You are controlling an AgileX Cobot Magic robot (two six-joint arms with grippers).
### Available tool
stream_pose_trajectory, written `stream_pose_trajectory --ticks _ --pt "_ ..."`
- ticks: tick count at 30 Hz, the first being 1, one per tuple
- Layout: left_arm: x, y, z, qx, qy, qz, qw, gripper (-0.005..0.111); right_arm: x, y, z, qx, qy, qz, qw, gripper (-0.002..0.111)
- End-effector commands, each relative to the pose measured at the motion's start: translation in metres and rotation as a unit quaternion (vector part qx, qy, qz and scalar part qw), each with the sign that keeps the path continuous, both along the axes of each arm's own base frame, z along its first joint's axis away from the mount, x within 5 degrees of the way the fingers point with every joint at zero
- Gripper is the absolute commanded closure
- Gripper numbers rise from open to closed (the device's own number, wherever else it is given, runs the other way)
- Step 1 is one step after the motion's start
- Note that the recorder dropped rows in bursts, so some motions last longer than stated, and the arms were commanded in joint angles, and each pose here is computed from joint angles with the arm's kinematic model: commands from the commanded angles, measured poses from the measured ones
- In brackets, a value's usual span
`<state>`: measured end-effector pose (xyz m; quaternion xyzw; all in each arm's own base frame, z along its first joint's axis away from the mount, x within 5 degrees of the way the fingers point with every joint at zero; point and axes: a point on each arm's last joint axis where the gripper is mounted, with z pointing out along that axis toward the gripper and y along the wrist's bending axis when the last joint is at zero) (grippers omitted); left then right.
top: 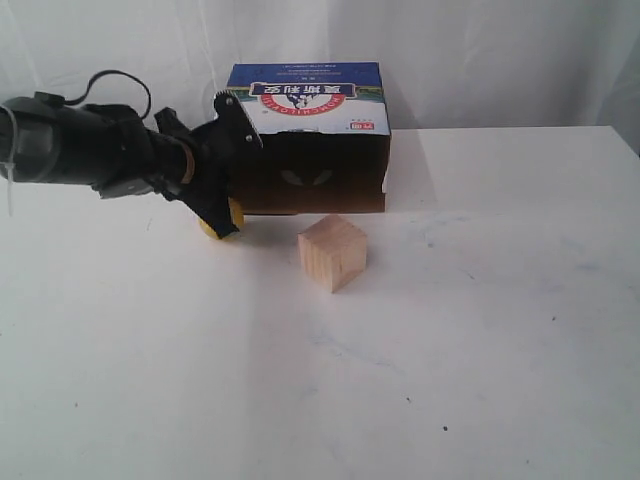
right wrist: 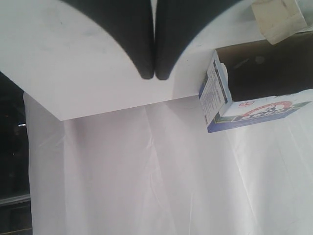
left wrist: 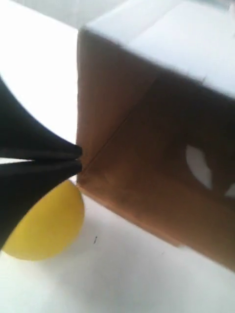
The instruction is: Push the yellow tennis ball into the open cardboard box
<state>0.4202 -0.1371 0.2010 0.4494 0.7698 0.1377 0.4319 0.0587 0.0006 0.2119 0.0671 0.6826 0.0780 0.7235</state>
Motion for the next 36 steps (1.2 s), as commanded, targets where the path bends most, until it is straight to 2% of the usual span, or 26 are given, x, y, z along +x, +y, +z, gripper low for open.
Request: stream_pose_trajectory --ticks 1,4,6,8,10,14,19,21,23,26,36 --pt "-0.019 -0.008 0.038 -0.025 -0.039 -0.018 0.999 0.107 0.000 0.000 0.000 0.002 -0.005 0.000 1.000 0.108" --pt "-0.038 -0.005 0.043 -0.023 -0.032 -0.013 0.999 0.107 0.000 0.000 0.000 0.002 -0.005 0.000 1.000 0.108" --pt "-0.048 0.002 0.042 0.013 -0.019 -0.005 1.000 0.107 0.000 0.000 0.000 0.002 -0.005 0.000 1.000 0.108" --pt "-0.046 0.022 0.033 0.047 -0.007 0.007 0.999 0.107 0.000 0.000 0.000 0.002 -0.005 0.000 1.000 0.108" --pt "-0.035 0.037 0.021 0.048 -0.009 -0.004 0.999 0.107 0.000 0.000 0.000 0.002 -0.005 0.000 1.000 0.108" --pt "0.004 0.061 0.001 0.029 -0.037 -0.022 0.999 0.107 0.000 0.000 0.000 0.002 -0.005 0.000 1.000 0.108" --pt "0.047 0.076 -0.048 0.027 -0.010 0.003 1.000 0.107 0.000 0.000 0.000 0.002 -0.005 0.000 1.000 0.108" --pt "0.051 0.076 -0.067 -0.001 0.013 0.029 1.000 0.107 0.000 0.000 0.000 0.002 -0.005 0.000 1.000 0.108" --pt "0.045 0.075 -0.077 -0.016 0.038 0.049 0.998 0.107 0.000 0.000 0.000 0.002 -0.005 0.000 1.000 0.108" --pt "0.033 0.076 -0.084 -0.010 0.060 0.056 0.997 0.107 0.000 0.000 0.000 0.002 -0.005 0.000 1.000 0.108" --pt "-0.013 0.066 -0.062 0.000 0.077 0.041 0.996 0.107 0.000 0.000 0.000 0.002 -0.005 0.000 1.000 0.108"
